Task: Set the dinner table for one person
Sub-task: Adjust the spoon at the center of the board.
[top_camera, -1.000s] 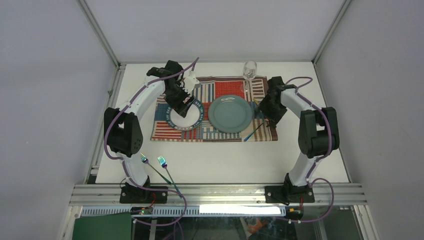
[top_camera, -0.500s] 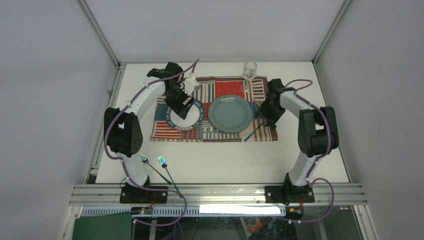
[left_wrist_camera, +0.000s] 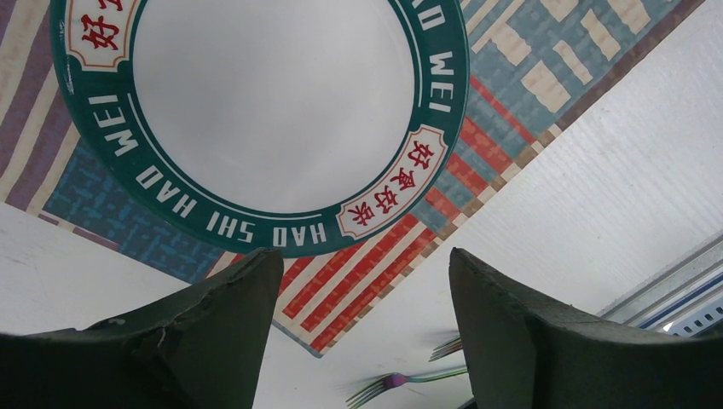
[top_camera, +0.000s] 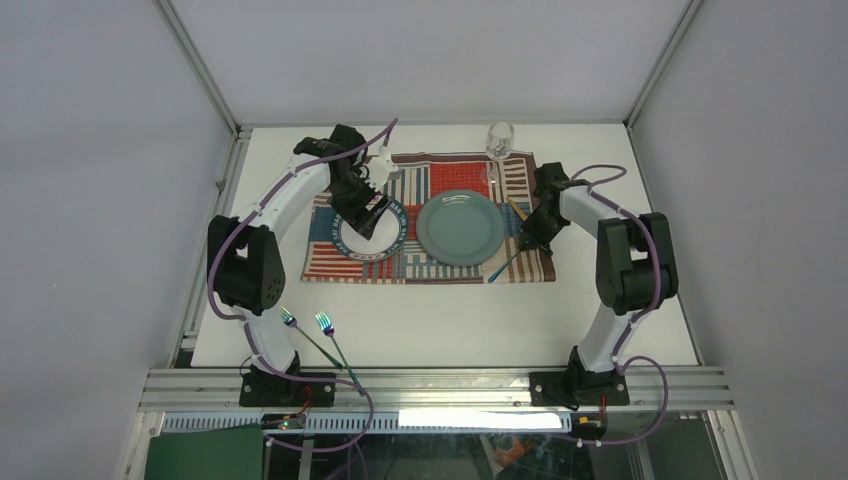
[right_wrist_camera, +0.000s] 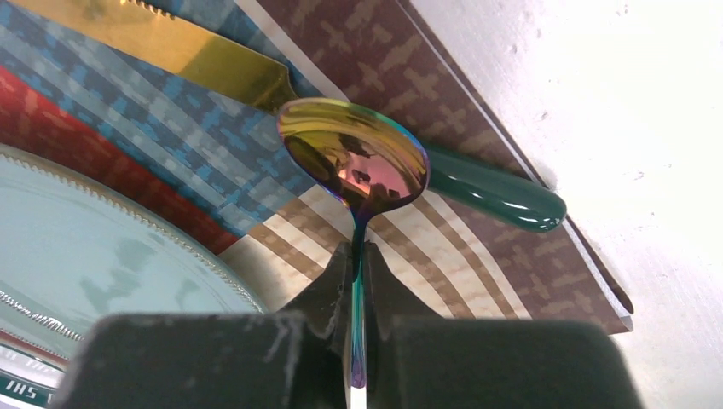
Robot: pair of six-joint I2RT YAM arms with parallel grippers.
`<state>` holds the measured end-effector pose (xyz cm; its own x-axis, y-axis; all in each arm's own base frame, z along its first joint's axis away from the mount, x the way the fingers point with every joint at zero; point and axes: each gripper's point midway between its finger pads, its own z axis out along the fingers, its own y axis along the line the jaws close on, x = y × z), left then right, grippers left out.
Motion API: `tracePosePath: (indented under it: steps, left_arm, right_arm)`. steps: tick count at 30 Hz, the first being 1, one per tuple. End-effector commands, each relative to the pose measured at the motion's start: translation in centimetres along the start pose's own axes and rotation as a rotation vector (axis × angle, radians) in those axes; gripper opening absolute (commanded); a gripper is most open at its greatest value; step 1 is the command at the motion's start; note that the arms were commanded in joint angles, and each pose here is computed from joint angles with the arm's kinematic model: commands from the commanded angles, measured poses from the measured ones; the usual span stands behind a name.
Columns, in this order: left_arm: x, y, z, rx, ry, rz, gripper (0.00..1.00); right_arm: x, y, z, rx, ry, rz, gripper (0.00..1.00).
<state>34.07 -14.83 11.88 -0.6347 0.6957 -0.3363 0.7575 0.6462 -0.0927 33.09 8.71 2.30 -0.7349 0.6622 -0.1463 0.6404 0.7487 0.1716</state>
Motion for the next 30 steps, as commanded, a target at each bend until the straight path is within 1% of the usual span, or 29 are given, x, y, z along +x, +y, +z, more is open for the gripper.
tracePosePath:
  steps: [1,3,7,10,12,16,17,18,19,20,21,22,24,26,30]
  left_arm:
    - [-1.0,-0.2,-1.7,-0.003,-0.074,0.009,0.74]
    - [-0.9,-0.1,-1.5,0.0,-0.069,0.009,0.74]
    - [-0.8,0.1,-1.1,-0.003,-0.059,0.013,0.74]
    - [-1.0,0.2,-1.1,-0.002,-0.062,0.017,0.74]
    - [-1.2,0.2,-1.2,-0.003,-0.067,0.023,0.74]
    - [-1.0,0.1,-1.1,0.001,-0.064,0.026,0.74]
    - [-0.8,0.0,-1.0,0.005,-0.06,0.028,0.74]
    - [-0.7,-0.1,-1.0,0.006,-0.06,0.031,0.74]
    - [-0.5,-0.1,-1.0,0.007,-0.056,0.034,0.74]
    - [-0.3,-0.1,-0.9,0.006,-0.053,0.036,0.74]
    - [-0.1,-0.2,-0.9,0.004,-0.05,0.041,0.73]
    - [0.0,-0.1,-1.0,0.0,-0.048,0.043,0.73]
    - [0.2,-0.2,-1.0,0.002,-0.045,0.047,0.73]
    - [0.2,-0.2,-0.8,0.007,-0.042,0.052,0.73]
    - [0.3,-0.1,-0.3,0.014,-0.033,0.055,0.73]
  right_arm:
    - [-2.1,2.2,-2.1,-0.072,-0.101,-0.002,0.0]
    - [-2.6,3.2,-3.3,-0.109,-0.156,-0.043,0.0]
    - [-4.4,4.6,-6.0,-0.141,-0.328,-0.15,0.0]
    - [-5.3,5.2,-7.2,-0.169,-0.414,-0.291,0.0]
    - [-5.9,4.8,-7.5,-0.146,-0.446,-0.384,0.0]
    - [-6.5,3.7,-7.5,-0.104,-0.42,-0.658,0.0]
    - [-7.0,3.0,-7.6,-0.074,-0.426,-0.706,0.0]
    - [-7.4,2.1,-7.4,-0.054,-0.426,-0.815,0.0]
    - [-8.3,1.0,-7.6,0.012,-0.447,-0.833,0.0]
    - [-8.6,0.1,-7.6,0.024,-0.444,-0.884,0.0]
    - [-9.4,-1.1,-7.8,0.082,-0.44,-0.981,0.0]
    - [-9.9,-2.1,-8.1,0.146,-0.426,-1.009,0.0]
    - [-9.6,-3.7,-8.3,0.147,-0.316,-1.108,0.0]
    - [-9.4,-4.4,-9.3,0.134,-0.26,-1.179,0.0]
    - [-10.2,-4.0,-12.4,0.157,-0.276,-1.282,0.0]
